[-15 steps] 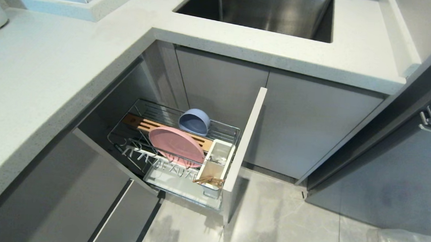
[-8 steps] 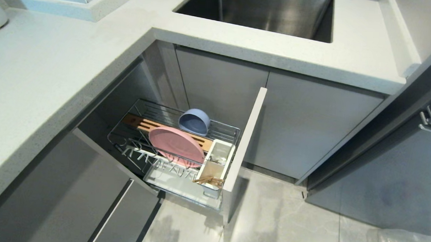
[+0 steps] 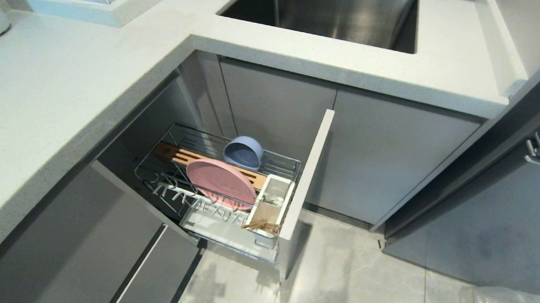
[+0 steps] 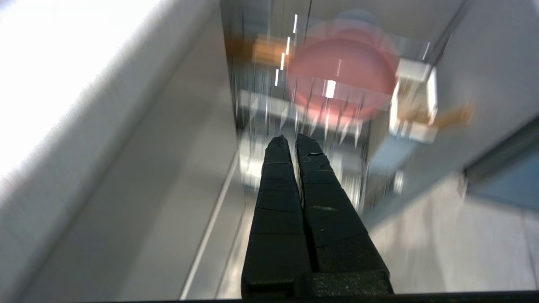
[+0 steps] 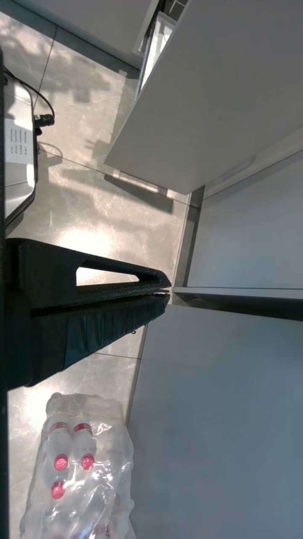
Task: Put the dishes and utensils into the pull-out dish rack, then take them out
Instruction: Take the plate out of the cupboard
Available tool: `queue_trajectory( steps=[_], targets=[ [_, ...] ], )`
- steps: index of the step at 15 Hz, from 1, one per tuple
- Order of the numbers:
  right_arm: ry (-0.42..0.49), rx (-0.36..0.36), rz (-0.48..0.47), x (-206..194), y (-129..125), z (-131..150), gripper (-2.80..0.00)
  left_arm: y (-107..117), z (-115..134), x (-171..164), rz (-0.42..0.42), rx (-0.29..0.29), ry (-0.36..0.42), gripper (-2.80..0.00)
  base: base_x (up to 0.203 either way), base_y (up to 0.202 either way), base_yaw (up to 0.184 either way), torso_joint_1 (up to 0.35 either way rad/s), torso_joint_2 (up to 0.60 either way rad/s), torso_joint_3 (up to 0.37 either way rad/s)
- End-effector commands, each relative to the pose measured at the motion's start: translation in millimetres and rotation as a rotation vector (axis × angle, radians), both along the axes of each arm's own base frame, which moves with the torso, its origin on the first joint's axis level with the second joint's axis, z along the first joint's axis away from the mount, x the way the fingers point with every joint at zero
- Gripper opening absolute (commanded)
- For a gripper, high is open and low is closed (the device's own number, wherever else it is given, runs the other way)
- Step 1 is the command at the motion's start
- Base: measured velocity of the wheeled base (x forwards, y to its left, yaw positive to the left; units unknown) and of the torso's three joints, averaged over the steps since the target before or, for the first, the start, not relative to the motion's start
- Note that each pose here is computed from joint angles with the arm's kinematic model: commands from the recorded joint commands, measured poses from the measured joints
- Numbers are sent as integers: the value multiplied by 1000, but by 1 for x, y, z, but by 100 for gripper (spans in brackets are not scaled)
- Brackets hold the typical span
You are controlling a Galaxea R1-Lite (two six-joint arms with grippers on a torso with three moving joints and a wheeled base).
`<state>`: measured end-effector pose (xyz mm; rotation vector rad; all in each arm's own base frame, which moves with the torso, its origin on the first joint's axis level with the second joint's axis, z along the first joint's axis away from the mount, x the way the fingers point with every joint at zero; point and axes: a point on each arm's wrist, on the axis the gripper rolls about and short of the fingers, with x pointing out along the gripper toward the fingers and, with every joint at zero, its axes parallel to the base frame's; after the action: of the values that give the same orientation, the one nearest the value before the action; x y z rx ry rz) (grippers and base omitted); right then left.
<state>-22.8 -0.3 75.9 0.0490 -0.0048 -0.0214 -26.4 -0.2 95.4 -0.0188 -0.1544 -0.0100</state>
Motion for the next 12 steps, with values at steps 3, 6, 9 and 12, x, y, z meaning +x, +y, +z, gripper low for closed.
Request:
queue_trajectory(
  steps=[3, 6, 9, 12],
  targets=[
    [1, 0, 0, 0, 0, 0, -280, -1, 49, -22, -54, 12, -166, -280, 0, 0, 0, 0, 0, 0],
    [1, 0, 0, 0, 0, 0, -280, -3, 99, -51, -122, 45, -237, -280, 0, 0, 0, 0, 0, 0],
    [1, 0, 0, 0, 0, 0, -280, -4, 166, -50, -150, 63, -245, -280, 0, 0, 0, 0, 0, 0],
    [1, 0, 0, 0, 0, 0, -280, -6, 232, -25, -142, 15, -256, -280, 0, 0, 0, 0, 0, 0]
  ],
)
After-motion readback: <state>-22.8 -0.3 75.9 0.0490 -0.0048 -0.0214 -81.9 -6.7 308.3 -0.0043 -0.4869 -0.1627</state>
